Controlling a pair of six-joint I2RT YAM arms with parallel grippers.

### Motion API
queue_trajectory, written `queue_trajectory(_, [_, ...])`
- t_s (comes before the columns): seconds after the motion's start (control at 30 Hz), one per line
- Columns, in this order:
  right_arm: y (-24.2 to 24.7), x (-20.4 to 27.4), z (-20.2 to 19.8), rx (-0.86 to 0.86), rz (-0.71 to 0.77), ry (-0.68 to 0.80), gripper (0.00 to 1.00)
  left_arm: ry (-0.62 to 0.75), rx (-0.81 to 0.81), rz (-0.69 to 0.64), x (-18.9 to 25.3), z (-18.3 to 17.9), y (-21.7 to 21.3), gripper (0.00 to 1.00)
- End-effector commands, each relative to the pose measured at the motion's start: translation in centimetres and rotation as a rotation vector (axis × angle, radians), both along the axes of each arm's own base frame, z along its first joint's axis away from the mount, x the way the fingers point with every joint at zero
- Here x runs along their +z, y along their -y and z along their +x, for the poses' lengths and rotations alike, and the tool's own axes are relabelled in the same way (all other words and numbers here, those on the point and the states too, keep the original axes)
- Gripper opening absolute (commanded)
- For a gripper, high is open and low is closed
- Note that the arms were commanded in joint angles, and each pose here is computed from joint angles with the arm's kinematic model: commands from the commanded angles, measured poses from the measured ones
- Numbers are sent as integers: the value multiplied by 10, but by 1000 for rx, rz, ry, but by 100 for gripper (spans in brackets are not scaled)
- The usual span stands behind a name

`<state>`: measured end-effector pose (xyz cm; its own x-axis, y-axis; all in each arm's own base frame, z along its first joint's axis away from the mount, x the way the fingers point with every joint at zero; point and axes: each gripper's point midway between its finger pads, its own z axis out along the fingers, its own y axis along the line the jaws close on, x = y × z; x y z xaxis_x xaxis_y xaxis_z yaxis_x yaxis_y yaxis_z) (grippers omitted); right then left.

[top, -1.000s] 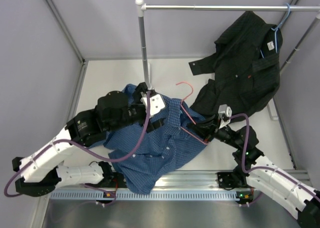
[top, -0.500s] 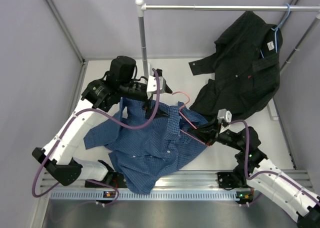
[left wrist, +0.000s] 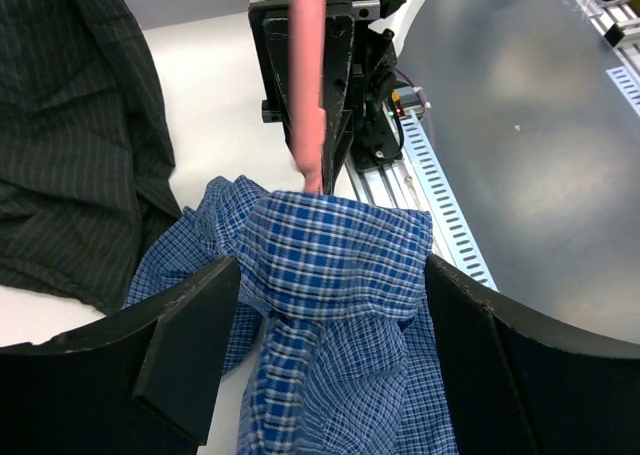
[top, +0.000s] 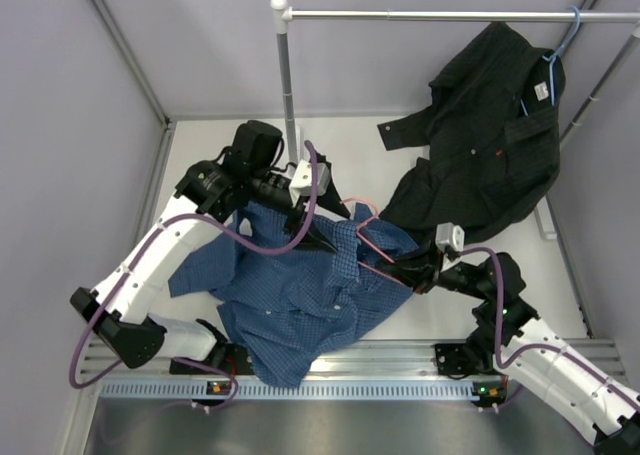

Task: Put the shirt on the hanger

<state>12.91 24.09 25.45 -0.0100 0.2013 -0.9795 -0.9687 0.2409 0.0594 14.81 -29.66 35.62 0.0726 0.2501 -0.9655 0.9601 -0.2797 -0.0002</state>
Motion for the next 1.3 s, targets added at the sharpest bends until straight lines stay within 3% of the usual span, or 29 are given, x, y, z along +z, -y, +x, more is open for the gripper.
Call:
queue_trajectory(0.0, [1,46,-12,40,73,166,0,-30,-49,-27,5,-6,3,78])
queue_trajectory(0.13, [1,50,-14,53,73,182,0,-50,-24,-1,0,-3,4,72])
queue_trajectory(0.27, [-1,52,-14,61,68,189,0,-61,-25,6,-1,-4,5,57])
queue_trajectory(0.47, [-1,57,-15,64,68,207,0,-79,-9,31,-9,-2,6,54])
queue_trajectory(0.57, [-1,59,-14,61,61,217,0,-87,-13,35,-10,-3,8,26])
queue_trajectory(0.6, [-1,58,-14,60,55,212,0,-82,-13,34,-9,-3,8,5])
queue_trajectory(0.63, [-1,58,-13,57,54,212,0,-75,-12,31,-8,-3,8,0])
queue_trajectory(0.77, [4,59,-5,-5,60,200,1,-33,18,34,-5,0,5,0])
queue_trajectory(0.8, [6,61,-4,-25,69,198,7,-23,32,40,-6,3,5,0])
queue_trajectory(0.83, [10,60,4,-76,71,170,40,-3,66,54,-6,9,4,0])
queue_trajectory(0.87, [14,60,10,-121,80,132,59,3,85,63,-7,12,4,0])
queue_trajectory(0.9, [20,62,14,-169,93,104,92,10,110,75,-8,17,3,0])
queue_trajectory(0.93, [27,66,21,-231,101,66,99,23,157,93,-7,25,3,0])
queue_trajectory(0.97, [42,49,42,-377,86,-72,100,26,181,103,-7,30,3,0])
queue_trajectory(1.07, [76,24,58,-600,97,-308,99,33,288,135,-7,47,0,0])
queue_trajectory(1.13, [79,11,54,-612,121,-405,99,45,351,109,1,56,2,0])
queue_trajectory(1.2, [63,2,40,-501,141,-516,97,57,373,91,2,62,3,0])
queue_trajectory(1.27, [53,-8,31,-428,171,-616,84,42,391,73,7,63,4,0])
